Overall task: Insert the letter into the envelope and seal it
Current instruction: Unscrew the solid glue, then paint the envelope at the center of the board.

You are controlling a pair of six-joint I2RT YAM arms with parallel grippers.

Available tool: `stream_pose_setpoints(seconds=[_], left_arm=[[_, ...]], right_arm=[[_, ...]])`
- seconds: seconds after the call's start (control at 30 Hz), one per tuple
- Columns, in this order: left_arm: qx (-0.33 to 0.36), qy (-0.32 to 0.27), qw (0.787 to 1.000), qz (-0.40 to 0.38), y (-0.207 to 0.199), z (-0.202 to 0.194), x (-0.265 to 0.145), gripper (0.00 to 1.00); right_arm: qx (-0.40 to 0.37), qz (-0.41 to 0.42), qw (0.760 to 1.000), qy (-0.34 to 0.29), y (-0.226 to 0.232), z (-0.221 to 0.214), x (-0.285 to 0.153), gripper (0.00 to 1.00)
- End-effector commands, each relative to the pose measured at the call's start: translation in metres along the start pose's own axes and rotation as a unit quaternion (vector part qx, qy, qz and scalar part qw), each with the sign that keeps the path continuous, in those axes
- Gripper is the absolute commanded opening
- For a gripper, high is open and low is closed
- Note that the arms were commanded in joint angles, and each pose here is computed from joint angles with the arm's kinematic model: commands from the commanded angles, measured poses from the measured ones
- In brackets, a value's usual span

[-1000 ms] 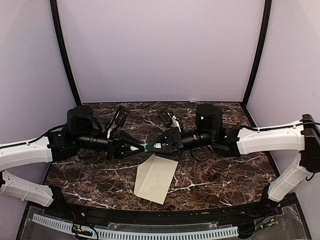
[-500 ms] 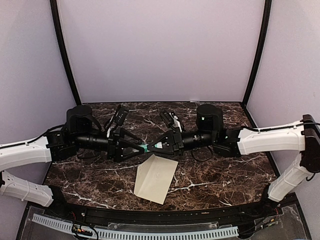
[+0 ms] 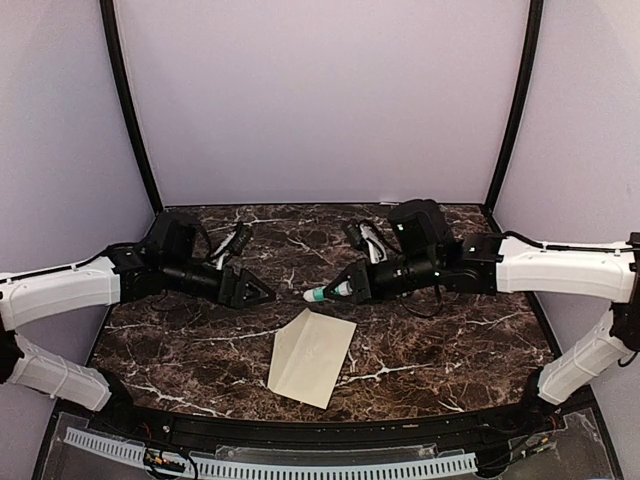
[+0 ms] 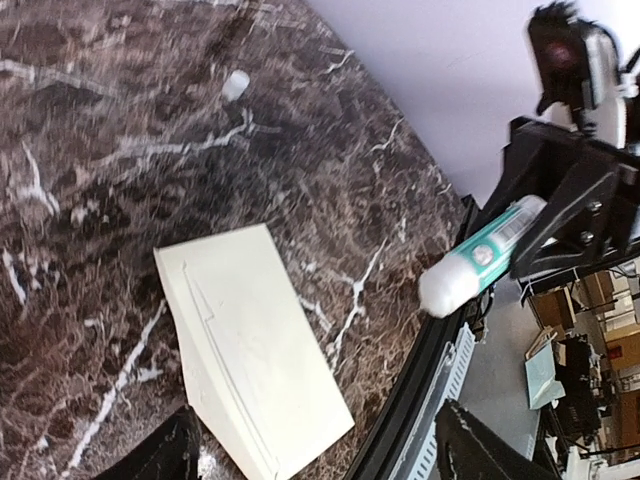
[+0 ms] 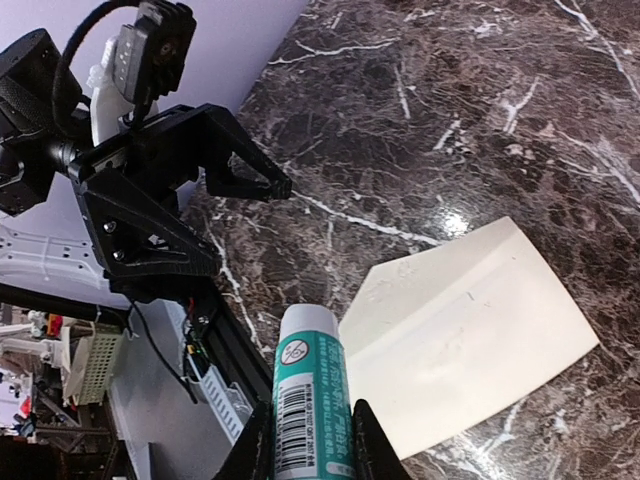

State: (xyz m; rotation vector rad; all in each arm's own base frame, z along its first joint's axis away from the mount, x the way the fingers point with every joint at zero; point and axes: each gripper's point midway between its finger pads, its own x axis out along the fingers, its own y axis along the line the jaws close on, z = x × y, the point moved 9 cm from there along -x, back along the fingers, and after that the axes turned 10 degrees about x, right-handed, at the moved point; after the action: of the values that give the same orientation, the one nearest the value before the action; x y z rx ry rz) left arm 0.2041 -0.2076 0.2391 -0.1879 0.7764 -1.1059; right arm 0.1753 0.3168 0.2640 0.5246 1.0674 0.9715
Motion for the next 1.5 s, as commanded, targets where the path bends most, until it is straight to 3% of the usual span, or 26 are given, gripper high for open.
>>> stream_pose_setpoints(seconds=[0.0,0.2,0.43,0.87,1.03,1.27,1.47], left_arm=[[-0.064,0.096,0.993,0.0,0.021,-0.036,0.022,0.76],[-0.069,0.164,0.984,0.029,0.045,-0.052,0.046,0.74],[-0.071,0.199,0.977,0.022,0.061,-0.062,0.069,0.71],[-0.077,0.2,0.976,-0.032,0.063,-0.058,0.092,0.44],[-0.07,0.212,0.974,-0.026,0.064,-0.061,0.1,0.23],[-0.061,0.212,0.975,-0.015,0.065,-0.061,0.101,0.03],[-0.059,0.212,0.975,-0.015,0.065,-0.061,0.102,0.0]], right_arm=[[-0.032,-0.109,0.994,0.0,-0.012,-0.006,-0.001,0.13],[-0.049,-0.163,0.985,0.023,-0.017,-0.015,0.018,0.12],[-0.073,-0.21,0.974,0.055,-0.022,-0.018,0.039,0.12],[-0.105,-0.267,0.952,0.109,-0.039,-0.021,0.074,0.11],[-0.116,-0.286,0.943,0.121,-0.045,-0.021,0.084,0.1],[-0.129,-0.303,0.934,0.139,-0.05,-0.022,0.096,0.1],[-0.137,-0.309,0.929,0.15,-0.053,-0.023,0.103,0.1]])
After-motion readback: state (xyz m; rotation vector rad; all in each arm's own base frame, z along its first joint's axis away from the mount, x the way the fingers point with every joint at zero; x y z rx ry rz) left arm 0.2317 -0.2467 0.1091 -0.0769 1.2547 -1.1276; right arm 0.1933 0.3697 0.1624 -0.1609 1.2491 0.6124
